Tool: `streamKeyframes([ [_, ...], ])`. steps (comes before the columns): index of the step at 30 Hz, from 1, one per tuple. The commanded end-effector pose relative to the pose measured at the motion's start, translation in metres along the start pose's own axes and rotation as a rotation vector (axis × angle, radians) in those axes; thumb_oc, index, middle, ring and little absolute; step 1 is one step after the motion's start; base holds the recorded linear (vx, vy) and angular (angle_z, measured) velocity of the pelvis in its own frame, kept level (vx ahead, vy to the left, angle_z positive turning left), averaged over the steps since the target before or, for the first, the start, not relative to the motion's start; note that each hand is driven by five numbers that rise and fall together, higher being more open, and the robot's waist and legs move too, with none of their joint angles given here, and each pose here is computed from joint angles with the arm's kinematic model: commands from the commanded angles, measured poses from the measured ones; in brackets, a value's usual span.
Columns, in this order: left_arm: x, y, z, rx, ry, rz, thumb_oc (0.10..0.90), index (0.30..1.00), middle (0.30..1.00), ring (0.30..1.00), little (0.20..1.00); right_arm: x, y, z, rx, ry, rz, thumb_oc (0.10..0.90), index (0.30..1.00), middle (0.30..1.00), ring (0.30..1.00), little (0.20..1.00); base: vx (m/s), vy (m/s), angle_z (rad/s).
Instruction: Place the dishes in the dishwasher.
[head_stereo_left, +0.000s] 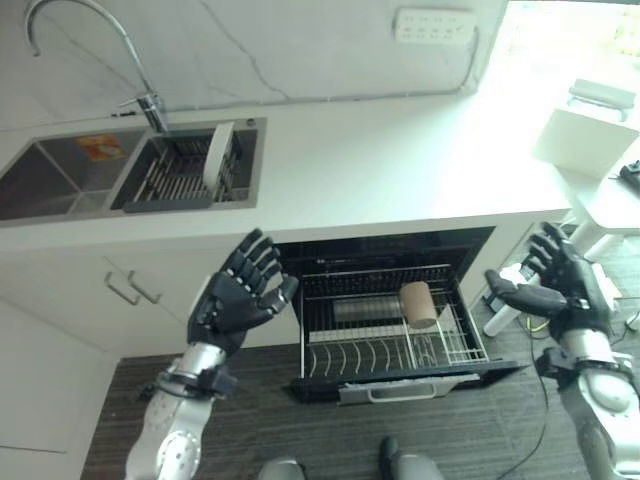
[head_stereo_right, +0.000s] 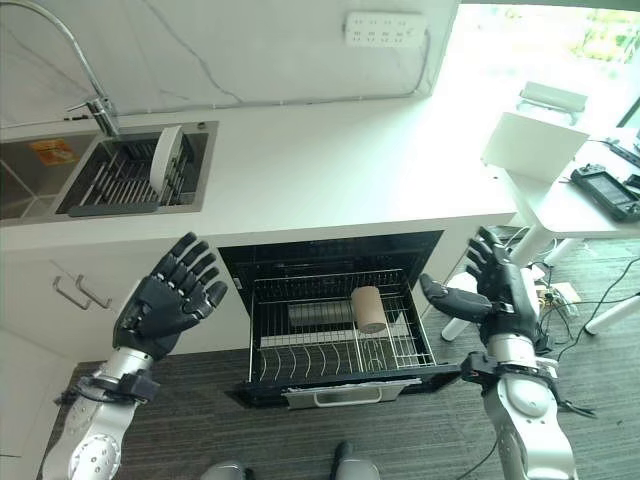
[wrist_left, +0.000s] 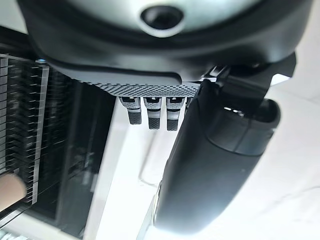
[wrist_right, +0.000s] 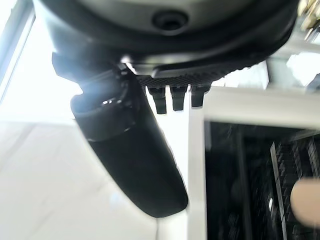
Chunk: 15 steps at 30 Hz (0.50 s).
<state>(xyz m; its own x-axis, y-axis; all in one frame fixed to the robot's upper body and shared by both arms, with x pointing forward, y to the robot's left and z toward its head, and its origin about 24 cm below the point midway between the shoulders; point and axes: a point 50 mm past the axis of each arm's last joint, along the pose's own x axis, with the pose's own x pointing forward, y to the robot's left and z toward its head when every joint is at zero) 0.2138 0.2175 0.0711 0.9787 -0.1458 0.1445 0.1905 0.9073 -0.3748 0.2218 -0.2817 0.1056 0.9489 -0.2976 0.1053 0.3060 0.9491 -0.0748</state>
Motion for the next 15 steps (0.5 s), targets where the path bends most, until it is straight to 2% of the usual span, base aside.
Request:
streamKeyframes([
  [1,0.010,-0.025,0.064,0.038,-0.351,-0.146,0.800,0.900,0.900,0.900,0.900,0.013,0.013,0.093,0.014,-0.433,0.109,0.800,0.900,0.900,0.900,0.900,0.13,0.577,-1.07],
  [5,0.012,-0.024,0.070,0.064,-0.332,-0.195,0.800,0.900,0.900,0.900,0.900,0.007,0.009,0.095,0.030,-0.453,0.073,0.800,0.900,0.900,0.900,0.900,0.11,0.574,-0.92],
  [8,0.013,-0.023,0.070,0.083,-0.290,-0.241,0.800,0.900,0.900,0.900,0.900,-0.008,0.005,0.077,0.077,-0.412,0.055,0.800,0.900,0.900,0.900,0.900,0.10,0.566,-0.12],
  [12,0.013,-0.025,0.074,0.143,-0.287,-0.246,0.800,0.900,0.900,0.900,0.900,-0.005,0.022,0.070,0.052,-0.397,0.086,0.800,0.900,0.900,0.900,0.900,0.01,0.399,-0.50],
  [15,0.021,-0.028,0.073,0.140,-0.274,-0.270,0.800,0.900,0.900,0.900,0.900,0.000,0.021,0.069,0.057,-0.383,0.050,0.800,0.900,0.900,0.900,0.900,0.09,0.262,-0.21],
])
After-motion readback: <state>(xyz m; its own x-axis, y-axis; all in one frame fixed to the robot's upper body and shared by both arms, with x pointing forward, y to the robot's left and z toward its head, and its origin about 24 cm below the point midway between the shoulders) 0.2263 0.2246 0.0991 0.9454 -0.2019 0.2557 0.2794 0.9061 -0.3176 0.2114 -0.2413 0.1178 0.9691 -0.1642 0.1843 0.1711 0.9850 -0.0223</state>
